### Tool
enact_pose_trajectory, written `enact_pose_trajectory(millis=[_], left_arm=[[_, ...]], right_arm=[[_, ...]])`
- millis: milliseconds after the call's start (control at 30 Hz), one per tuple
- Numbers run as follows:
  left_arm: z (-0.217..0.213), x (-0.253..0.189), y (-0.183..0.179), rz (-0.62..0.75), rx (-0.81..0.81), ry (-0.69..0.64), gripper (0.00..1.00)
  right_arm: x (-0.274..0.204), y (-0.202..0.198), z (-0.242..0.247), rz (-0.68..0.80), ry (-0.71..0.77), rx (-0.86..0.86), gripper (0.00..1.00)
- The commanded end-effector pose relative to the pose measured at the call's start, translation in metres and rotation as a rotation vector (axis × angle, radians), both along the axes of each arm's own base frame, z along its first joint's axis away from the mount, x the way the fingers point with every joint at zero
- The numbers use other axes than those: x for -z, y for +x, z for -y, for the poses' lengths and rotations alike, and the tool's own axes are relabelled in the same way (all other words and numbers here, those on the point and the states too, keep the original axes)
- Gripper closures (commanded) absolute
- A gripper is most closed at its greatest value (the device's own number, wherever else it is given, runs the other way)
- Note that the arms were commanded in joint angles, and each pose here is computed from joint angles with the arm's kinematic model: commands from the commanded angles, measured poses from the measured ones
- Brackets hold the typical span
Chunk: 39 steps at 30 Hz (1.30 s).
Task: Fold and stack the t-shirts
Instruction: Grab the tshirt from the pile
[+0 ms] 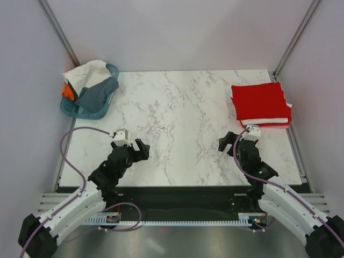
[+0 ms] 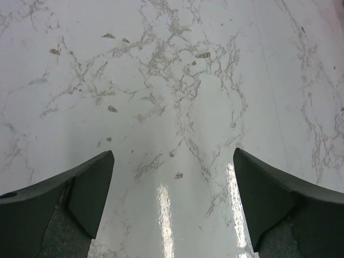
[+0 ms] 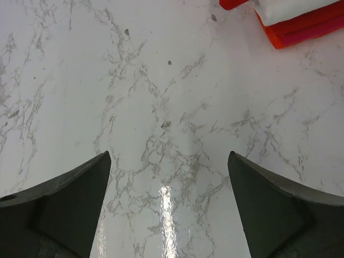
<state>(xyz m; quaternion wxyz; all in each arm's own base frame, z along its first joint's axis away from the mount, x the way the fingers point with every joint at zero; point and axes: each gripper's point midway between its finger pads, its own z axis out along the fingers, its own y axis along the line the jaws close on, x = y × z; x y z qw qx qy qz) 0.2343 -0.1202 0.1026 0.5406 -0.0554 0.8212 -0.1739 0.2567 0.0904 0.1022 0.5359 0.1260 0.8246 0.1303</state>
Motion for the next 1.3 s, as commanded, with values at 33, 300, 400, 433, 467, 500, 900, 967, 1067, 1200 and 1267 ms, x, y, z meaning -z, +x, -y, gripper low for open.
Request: enact_pose_trajectory(millis=[33, 300, 400, 433, 467, 500, 900, 967, 1067, 1200, 1267], left_arm=[[0.005, -0.019, 0.010, -0.011, -0.071, -0.105, 0.00], [0.017, -0.039, 0.013, -0.022, -0.051, -0.178, 0.00], [-0.001, -0.051, 0.031, -0.025, -0.193, -0.222, 0.00], [-0.021, -0.044, 0.035, -0.080, -0.281, -0.217, 0.00], [-0.025, -0.040, 0.043, -0.128, -0.318, -0.225, 0.00], [-0.026, -0.060, 0.055, -0.116, -0.332, -0.272, 0.00], [-0.120, -0.143, 0.188, -0.123, -0.653, -0.435, 0.10], [-0.128, -0.140, 0.204, -0.133, -0.694, -0.456, 0.13], [-0.154, -0.143, 0.231, -0.121, -0.758, -0.448, 0.17], [-0.189, -0.144, 0.260, -0.118, -0.860, -0.414, 0.18], [-0.198, -0.129, 0.271, -0.138, -0.897, -0.400, 0.18]], right_arm=[[-0.013, 0.005, 0.010, 0.025, 0.010, 0.082, 0.02], [-0.006, 0.007, 0.004, -0.045, 0.022, 0.082, 0.02], [-0.004, 0.010, 0.005, -0.053, -0.009, 0.085, 0.02], [-0.003, 0.010, 0.005, -0.061, -0.011, 0.084, 0.02], [-0.002, 0.010, 0.005, -0.065, -0.014, 0.085, 0.02], [-0.001, 0.009, 0.006, -0.067, -0.020, 0.089, 0.02], [-0.005, 0.004, 0.005, -0.029, 0.007, 0.059, 0.03], [-0.007, 0.003, 0.005, -0.019, 0.013, 0.059, 0.04], [-0.008, 0.002, 0.005, -0.008, 0.021, 0.058, 0.07], [-0.009, 0.001, 0.005, -0.001, 0.027, 0.053, 0.08], [-0.009, 0.001, 0.004, -0.003, 0.030, 0.048, 0.09]])
